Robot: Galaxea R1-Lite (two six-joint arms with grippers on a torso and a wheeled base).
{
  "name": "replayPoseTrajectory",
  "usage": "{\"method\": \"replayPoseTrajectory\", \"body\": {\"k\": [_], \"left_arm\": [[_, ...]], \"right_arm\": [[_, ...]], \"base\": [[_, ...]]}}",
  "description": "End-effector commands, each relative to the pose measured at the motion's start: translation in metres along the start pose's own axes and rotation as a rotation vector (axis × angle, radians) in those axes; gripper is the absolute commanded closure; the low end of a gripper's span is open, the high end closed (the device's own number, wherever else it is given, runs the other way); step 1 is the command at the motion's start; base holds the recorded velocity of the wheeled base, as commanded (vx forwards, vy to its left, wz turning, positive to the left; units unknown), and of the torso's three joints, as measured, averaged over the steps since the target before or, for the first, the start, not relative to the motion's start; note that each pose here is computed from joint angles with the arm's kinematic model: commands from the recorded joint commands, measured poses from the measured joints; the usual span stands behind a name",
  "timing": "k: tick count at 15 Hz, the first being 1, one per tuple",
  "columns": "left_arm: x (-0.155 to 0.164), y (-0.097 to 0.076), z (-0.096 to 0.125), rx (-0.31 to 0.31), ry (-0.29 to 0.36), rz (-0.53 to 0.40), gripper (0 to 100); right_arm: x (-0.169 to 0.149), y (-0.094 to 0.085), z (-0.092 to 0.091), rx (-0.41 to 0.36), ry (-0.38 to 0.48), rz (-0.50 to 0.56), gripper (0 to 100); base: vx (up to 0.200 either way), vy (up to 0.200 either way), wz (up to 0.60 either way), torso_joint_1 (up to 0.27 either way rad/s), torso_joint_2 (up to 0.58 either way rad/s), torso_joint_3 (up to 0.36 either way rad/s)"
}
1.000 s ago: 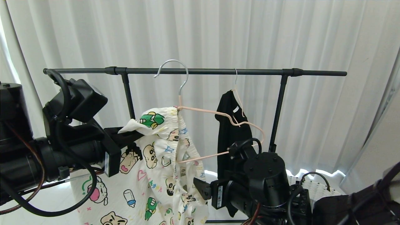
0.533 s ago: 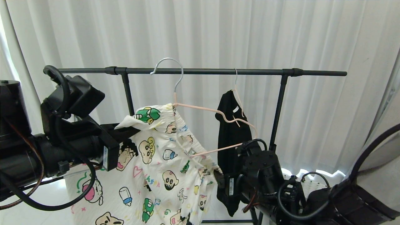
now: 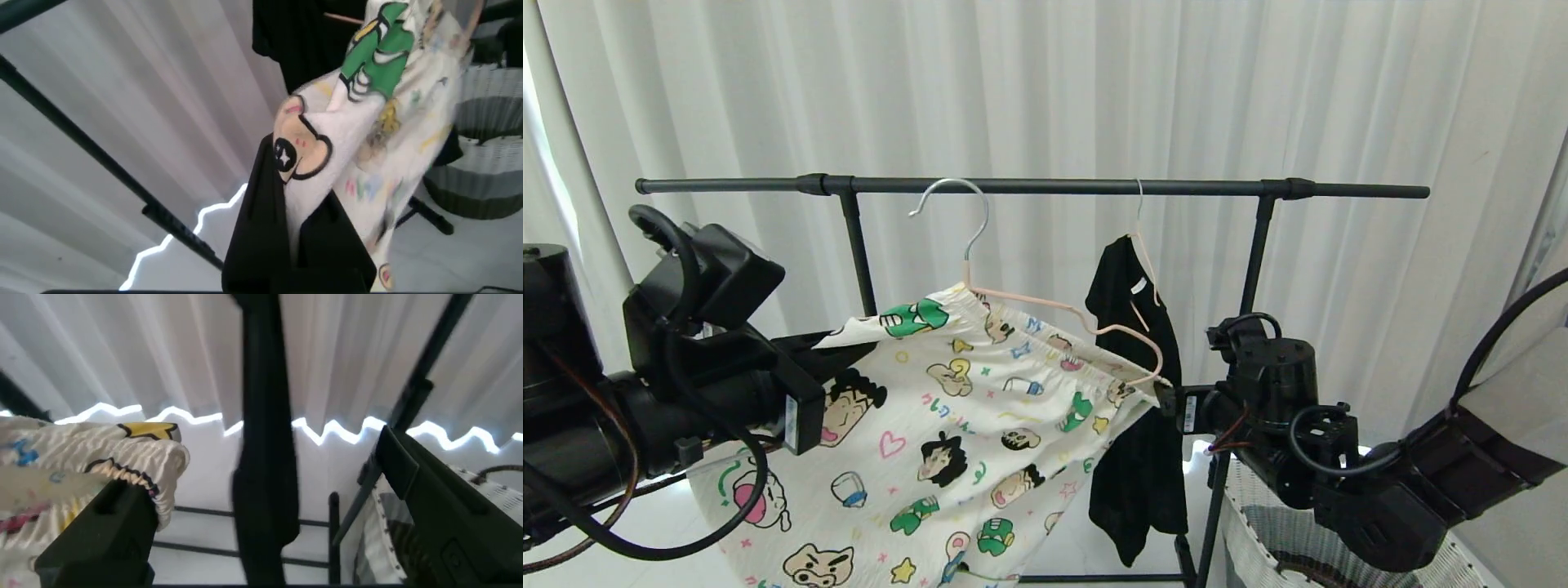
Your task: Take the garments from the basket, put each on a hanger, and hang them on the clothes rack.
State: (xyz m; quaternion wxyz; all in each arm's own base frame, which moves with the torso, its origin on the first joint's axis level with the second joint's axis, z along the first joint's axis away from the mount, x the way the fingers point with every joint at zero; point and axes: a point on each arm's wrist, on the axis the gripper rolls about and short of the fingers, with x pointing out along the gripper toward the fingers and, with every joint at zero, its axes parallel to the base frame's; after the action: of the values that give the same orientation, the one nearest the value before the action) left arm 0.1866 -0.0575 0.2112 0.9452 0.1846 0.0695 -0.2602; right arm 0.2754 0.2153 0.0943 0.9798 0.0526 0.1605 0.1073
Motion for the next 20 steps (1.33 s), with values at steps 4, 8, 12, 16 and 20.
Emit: {"method": "replayPoseTrajectory", "body": {"k": [4,8,12,16,20], "left_arm": [[0.001,0.008,-0.027,0.113,0.094,0.042,100],[0.022,0.015,-0.035,0.187,0.195,0.128,100],[0.064,0.015,-0.039,0.116,0.234,0.399,100],[0.078,-0.009,-0.036,0.004,0.229,0.485,100],[0.077,-0.013,-0.033,-0.040,0.186,0.464,100]], "right_arm": [[0.005,-0.008,0.011,-0.002,-0.043,-0.013,0],[-0.006,-0.001,0.024,-0.029,-0.081,0.037,0],[-0.037,0.033,0.033,-0.129,-0.116,0.225,0],[-0.069,0.078,0.019,-0.188,-0.112,0.387,0],[-0.072,0.074,0.024,-0.241,-0.131,0.401,0]], "base": [[0.000,0.000,0.00,0.000,0.00,0.000],[0.000,0.000,0.00,0.000,0.00,0.000],[0.000,0.000,0.00,0.000,0.00,0.000],[0.000,0.000,0.00,0.000,0.00,0.000],[0.000,0.000,0.00,0.000,0.00,0.000]]}}
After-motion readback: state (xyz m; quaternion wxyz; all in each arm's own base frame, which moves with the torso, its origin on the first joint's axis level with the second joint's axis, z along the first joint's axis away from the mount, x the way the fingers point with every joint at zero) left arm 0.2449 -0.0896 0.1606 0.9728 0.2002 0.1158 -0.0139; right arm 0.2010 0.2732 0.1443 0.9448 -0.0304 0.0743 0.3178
